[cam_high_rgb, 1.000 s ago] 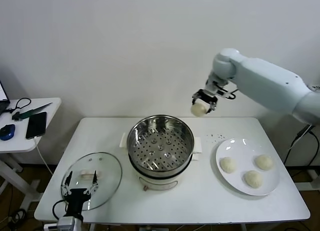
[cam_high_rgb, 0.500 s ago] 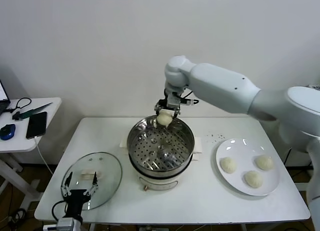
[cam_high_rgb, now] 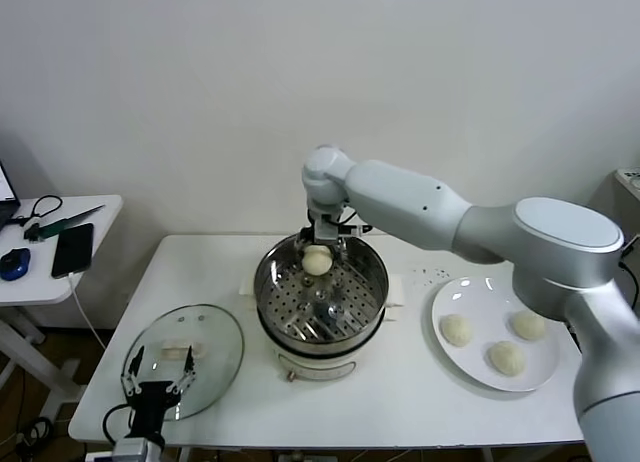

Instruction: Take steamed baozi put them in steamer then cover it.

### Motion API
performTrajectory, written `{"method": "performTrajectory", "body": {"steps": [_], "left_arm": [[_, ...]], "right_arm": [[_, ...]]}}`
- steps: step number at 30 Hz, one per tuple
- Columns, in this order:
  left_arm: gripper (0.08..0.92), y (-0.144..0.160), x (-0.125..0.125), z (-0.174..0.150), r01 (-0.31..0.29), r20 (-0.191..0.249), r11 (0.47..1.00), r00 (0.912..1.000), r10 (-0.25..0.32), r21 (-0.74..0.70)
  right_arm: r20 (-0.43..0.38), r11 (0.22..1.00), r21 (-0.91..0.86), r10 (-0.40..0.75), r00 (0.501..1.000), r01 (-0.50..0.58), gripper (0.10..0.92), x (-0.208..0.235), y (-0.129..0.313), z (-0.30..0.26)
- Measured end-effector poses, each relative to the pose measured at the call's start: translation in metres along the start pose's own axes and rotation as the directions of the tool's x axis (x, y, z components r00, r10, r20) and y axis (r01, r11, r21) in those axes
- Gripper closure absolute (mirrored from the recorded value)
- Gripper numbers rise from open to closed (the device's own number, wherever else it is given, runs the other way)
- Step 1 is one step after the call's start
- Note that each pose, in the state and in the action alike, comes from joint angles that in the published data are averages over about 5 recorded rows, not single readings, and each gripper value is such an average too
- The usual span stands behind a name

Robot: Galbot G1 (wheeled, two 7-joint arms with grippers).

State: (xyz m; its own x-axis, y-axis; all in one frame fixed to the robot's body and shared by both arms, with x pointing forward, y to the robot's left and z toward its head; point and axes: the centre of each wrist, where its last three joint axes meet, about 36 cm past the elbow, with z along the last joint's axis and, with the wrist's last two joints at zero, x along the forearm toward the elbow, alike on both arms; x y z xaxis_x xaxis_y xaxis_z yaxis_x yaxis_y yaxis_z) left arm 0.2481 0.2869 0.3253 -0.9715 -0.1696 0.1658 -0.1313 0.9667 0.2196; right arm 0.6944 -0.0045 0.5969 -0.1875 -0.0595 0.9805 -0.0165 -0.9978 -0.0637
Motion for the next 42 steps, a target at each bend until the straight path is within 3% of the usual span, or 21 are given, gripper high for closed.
{"method": "performTrajectory", "body": {"steps": [8, 19, 24, 29, 35, 42], "left_arm": [[0.177, 0.002, 0.003, 0.001, 0.005, -0.005, 1.0, 1.0, -0.005, 0.0], [0.177, 0.002, 0.004, 0.0, 0.006, -0.003, 1.0, 1.0, -0.006, -0.001], [0.177, 0.002, 0.004, -0.002, 0.005, 0.0, 1.0, 1.0, -0.005, -0.003], [0.177, 0.001, 0.005, -0.003, 0.0, 0.002, 1.0, 1.0, 0.0, -0.007], [0.177, 0.0, 0.004, -0.005, -0.005, 0.006, 1.0, 1.0, 0.005, -0.008], [0.177, -0.003, 0.005, -0.007, -0.013, 0.011, 1.0, 0.9999, 0.013, -0.01]], "right_arm": [[0.002, 1.0, -0.002, 0.002, 1.0, -0.002, 0.207, -0.002, -0.004, -0.002], [-0.005, 1.0, -0.019, 0.019, 1.0, -0.019, 0.199, 0.028, 0.006, -0.003], [-0.019, 0.996, -0.068, 0.052, 0.998, -0.053, 0.2, 0.059, 0.029, 0.001], [-0.048, 0.968, -0.224, 0.105, 0.993, -0.113, 0.2, 0.092, 0.075, 0.004], [-0.057, 0.834, -0.527, 0.154, 0.986, -0.161, 0.2, 0.112, 0.149, -0.001], [-0.052, 0.538, -0.83, 0.19, 0.98, -0.149, 0.2, 0.097, 0.248, -0.021]]}}
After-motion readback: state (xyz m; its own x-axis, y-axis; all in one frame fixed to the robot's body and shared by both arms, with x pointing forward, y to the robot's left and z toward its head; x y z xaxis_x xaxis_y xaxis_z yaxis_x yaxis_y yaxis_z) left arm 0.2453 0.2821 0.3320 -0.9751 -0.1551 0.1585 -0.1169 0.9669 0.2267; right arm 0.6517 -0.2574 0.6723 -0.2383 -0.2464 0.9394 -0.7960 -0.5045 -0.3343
